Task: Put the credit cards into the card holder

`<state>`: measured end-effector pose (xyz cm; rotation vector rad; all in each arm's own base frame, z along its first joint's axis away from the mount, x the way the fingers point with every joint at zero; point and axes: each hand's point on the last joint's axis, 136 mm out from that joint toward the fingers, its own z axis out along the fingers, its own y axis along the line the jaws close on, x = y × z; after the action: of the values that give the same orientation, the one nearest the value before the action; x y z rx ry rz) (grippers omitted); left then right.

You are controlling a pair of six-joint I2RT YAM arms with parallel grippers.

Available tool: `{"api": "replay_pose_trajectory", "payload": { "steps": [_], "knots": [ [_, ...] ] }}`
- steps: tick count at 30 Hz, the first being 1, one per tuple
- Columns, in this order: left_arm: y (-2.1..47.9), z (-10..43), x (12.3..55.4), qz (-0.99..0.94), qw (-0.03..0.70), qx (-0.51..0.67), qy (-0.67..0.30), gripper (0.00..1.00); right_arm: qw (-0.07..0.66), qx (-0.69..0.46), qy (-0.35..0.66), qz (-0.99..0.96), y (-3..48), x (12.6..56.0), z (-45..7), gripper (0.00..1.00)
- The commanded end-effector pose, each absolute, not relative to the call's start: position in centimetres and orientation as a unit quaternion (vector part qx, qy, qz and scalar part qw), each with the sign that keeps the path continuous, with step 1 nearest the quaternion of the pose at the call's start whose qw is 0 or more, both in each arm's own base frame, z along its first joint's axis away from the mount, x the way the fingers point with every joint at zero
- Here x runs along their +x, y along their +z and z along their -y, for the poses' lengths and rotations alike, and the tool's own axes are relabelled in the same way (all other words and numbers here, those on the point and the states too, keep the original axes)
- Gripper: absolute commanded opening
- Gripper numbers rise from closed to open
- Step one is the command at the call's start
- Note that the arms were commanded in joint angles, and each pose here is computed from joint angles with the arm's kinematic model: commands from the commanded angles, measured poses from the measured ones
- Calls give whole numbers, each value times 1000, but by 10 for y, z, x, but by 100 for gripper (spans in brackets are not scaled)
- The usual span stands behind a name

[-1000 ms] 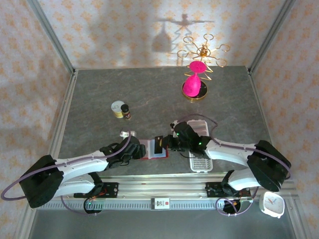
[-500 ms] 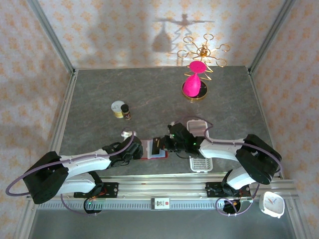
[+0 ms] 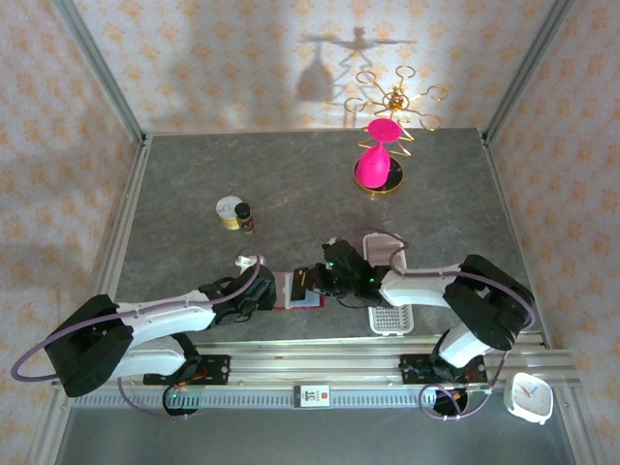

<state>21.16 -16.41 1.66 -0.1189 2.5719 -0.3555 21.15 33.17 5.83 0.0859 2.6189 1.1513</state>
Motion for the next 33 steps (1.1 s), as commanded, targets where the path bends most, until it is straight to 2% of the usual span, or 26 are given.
{"api": "replay_pose_trajectory", "payload": {
  "steps": [1,9,23,33],
  "knots": [
    [4,166,201,-959,246,-32,-140,30,157,34,408,-899,68,222,-343,0],
    [2,167,199,-958,244,-34,-147,23,147,35,409,-900,62,217,-345,0],
    [-3,165,194,-957,241,-41,-158,21,119,48,397,-909,41,204,-341,0],
    [-1,167,192,-955,241,-40,-170,21,116,36,387,-914,43,202,-341,0]
  ]
}}
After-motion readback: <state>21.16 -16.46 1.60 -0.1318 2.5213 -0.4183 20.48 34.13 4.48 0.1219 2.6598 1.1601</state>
